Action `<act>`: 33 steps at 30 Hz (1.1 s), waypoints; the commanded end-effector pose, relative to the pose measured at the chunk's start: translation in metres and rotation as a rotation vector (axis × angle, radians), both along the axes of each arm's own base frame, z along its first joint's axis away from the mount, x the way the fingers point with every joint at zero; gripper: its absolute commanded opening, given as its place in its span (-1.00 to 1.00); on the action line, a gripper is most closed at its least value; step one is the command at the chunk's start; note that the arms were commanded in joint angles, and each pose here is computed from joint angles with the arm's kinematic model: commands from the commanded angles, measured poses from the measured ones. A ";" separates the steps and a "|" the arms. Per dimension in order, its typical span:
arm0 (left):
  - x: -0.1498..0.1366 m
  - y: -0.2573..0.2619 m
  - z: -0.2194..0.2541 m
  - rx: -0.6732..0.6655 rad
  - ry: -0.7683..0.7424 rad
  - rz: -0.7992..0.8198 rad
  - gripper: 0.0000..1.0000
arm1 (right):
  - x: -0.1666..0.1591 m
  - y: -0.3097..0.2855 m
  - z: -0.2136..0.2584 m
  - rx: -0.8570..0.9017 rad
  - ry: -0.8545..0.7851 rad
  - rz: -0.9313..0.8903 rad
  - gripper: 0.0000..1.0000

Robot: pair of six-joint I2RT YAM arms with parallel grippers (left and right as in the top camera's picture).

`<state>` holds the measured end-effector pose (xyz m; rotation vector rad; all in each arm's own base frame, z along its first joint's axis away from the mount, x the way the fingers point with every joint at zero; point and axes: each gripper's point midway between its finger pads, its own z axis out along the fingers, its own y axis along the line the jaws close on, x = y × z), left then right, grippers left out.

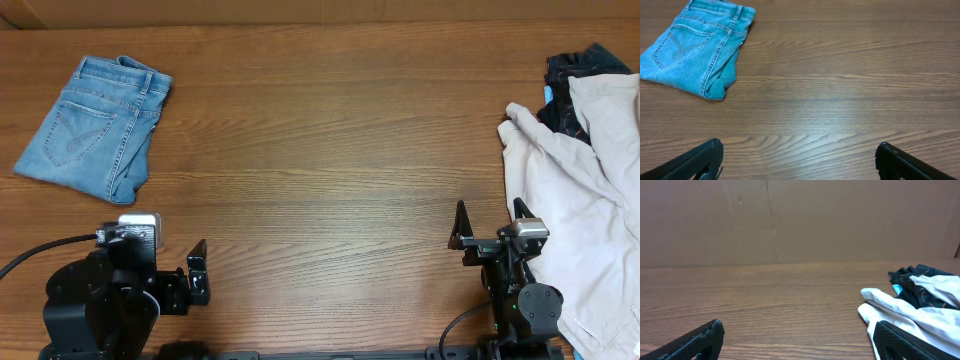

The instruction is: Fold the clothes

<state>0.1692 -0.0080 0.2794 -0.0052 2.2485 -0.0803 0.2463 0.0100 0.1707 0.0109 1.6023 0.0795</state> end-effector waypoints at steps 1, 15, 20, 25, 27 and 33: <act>-0.002 -0.001 -0.004 -0.016 0.008 0.005 1.00 | 0.000 -0.001 -0.001 -0.007 -0.008 -0.004 1.00; 0.038 0.010 -0.090 0.015 -0.198 0.055 1.00 | 0.000 -0.001 -0.001 -0.007 -0.008 -0.004 1.00; 0.057 0.009 -0.117 -0.049 -0.345 0.078 1.00 | 0.000 -0.001 -0.001 -0.007 -0.008 -0.004 1.00; 0.068 0.004 -0.122 -0.060 -0.478 0.045 1.00 | 0.000 -0.001 -0.001 -0.007 -0.008 -0.004 1.00; 0.072 0.004 -0.122 -0.059 -0.534 0.040 1.00 | 0.000 -0.001 -0.001 -0.007 -0.008 -0.004 1.00; 0.077 0.007 -0.120 0.019 -0.614 0.029 1.00 | 0.000 -0.001 -0.001 -0.007 -0.008 -0.004 1.00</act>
